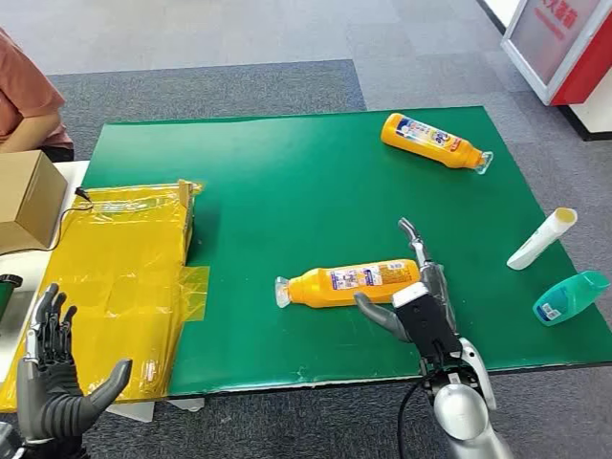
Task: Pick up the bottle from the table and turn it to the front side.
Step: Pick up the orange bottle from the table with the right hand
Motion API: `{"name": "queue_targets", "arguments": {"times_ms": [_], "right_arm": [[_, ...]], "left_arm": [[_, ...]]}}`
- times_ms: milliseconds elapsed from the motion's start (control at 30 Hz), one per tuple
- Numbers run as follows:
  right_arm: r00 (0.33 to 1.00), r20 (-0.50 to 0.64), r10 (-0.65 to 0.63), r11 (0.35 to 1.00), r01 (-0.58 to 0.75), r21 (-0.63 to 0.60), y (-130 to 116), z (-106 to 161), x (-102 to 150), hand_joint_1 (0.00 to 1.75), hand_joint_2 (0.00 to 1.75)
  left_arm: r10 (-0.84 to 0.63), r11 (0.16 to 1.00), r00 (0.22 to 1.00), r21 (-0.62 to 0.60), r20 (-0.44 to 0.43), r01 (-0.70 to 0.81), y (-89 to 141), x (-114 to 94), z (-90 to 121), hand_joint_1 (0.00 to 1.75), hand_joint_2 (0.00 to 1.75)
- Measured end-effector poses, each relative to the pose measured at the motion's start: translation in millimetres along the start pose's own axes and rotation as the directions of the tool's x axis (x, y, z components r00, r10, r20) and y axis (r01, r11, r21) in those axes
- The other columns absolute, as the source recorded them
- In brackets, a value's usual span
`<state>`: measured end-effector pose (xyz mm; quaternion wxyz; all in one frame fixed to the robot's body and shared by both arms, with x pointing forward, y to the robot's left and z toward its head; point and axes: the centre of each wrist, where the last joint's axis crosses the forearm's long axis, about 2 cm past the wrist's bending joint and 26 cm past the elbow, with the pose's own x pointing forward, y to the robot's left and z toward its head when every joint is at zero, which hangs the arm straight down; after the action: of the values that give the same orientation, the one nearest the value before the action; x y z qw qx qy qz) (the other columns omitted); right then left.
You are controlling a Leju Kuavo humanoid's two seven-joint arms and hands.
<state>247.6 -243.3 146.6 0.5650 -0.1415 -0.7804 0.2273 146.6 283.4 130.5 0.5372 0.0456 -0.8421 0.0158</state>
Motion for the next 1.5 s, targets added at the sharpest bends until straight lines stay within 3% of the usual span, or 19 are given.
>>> {"name": "queue_targets", "arguments": {"times_ms": [233,400,633,967,1200,1500], "right_arm": [[0.992,-0.027,0.122,0.992,-0.121,0.040,-14,-1,-7,0.00,1.75],[0.966,-0.057,0.251,0.963,-0.243,0.119,-38,-4,-16,0.00,1.75],[0.942,-0.049,0.332,0.929,-0.317,0.193,-71,-14,-28,0.00,1.75],[0.894,-0.047,0.445,0.863,-0.414,0.290,-94,-56,-33,0.00,1.75],[0.857,-0.069,0.510,0.807,-0.450,0.381,-86,-80,-45,0.00,1.75],[0.837,-0.116,0.534,0.770,-0.426,0.474,-59,-86,-68,0.00,1.75]], "left_arm": [[-0.027,0.999,1.000,0.030,0.007,0.027,1,0,0,0.00,1.75],[-0.007,0.996,0.999,0.091,0.038,0.004,3,3,0,0.00,1.75],[-0.013,0.997,1.000,0.077,0.015,0.012,6,1,-1,0.00,1.75],[0.029,0.988,0.994,0.153,-0.109,-0.012,12,-36,0,0.00,1.75],[0.095,0.983,0.985,0.168,-0.147,-0.070,9,-49,1,0.00,1.75],[0.130,0.979,0.979,0.178,-0.156,-0.102,5,-51,-3,0.00,1.75]]}}
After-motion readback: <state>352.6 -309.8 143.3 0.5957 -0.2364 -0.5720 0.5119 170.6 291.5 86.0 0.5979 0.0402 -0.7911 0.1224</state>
